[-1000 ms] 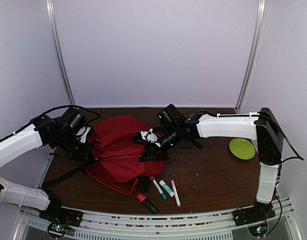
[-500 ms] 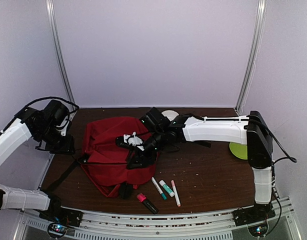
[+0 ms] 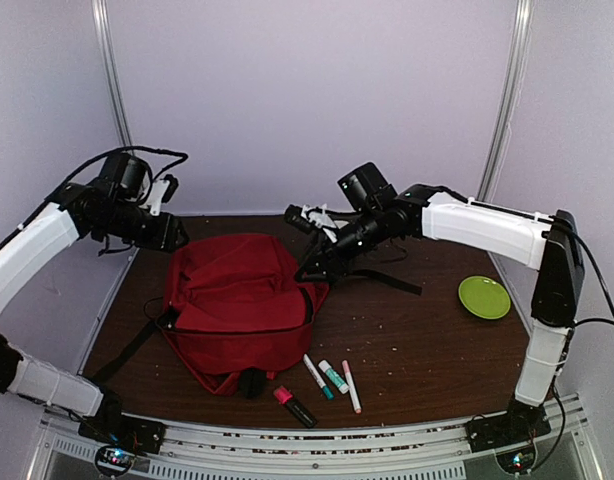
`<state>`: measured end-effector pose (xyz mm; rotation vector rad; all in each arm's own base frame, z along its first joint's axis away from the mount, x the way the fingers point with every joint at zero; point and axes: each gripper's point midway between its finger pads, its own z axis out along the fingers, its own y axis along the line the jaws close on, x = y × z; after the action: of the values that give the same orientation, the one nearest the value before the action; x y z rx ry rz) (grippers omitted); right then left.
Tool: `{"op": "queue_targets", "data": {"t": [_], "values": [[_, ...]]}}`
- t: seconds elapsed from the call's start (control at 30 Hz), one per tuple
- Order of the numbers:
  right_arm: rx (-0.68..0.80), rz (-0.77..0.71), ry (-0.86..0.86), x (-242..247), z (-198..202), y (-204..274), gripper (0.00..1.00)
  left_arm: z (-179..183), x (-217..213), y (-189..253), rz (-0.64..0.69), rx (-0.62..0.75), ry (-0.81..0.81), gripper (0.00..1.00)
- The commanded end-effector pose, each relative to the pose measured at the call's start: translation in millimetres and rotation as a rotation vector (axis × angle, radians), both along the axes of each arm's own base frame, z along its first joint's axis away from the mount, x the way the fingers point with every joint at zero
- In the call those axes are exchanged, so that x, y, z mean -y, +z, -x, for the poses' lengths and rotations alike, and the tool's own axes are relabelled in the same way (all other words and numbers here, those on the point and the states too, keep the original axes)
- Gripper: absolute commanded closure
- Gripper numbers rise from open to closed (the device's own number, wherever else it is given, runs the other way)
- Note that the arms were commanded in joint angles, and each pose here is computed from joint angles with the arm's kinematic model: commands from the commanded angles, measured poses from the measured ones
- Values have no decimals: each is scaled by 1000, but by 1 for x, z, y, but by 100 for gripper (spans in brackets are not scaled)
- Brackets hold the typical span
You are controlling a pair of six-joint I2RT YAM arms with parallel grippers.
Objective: Pack the student bag
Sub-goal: Pick up the lower front pocket of the student bag.
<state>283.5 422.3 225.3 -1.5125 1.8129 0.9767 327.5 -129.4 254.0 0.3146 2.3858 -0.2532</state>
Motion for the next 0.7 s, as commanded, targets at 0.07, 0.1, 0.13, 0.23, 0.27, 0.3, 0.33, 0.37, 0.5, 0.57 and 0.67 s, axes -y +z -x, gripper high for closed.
{"op": "queue_targets", "data": {"t": [0.07, 0.1, 0.13, 0.23, 0.27, 0.3, 0.33, 0.37, 0.5, 0.57, 0.67], "values": [[4, 32, -251, 16, -69, -3, 52, -63, 39, -4, 13, 74, -133, 51], [7, 38, -273, 13, -78, -4, 52, -67, 43, -13, 18, 52, -140, 52], [1, 42, -283, 9, -83, -6, 52, -70, 46, -23, 27, 31, -145, 54], [-31, 21, -285, -6, -95, -6, 52, -72, 55, -49, 54, -32, -163, 60], [-37, 17, -286, -11, -98, -8, 51, -71, 57, -56, 61, -49, -165, 61], [-40, 17, -288, -16, -101, -11, 50, -70, 58, -63, 69, -60, -164, 61], [-43, 20, -290, -20, -104, -14, 50, -67, 58, -68, 79, -67, -164, 62], [-52, 27, -291, -26, -108, -22, 49, -65, 58, -73, 84, -74, -161, 62], [-64, 17, -313, -47, -119, -31, 48, -50, 58, -92, 113, -121, -165, 62], [-75, 11, -335, -57, -125, -38, 47, -43, 61, -102, 138, -148, -170, 63], [-75, 16, -357, -71, -128, -50, 47, -32, 68, -113, 156, -175, -196, 66]]}}
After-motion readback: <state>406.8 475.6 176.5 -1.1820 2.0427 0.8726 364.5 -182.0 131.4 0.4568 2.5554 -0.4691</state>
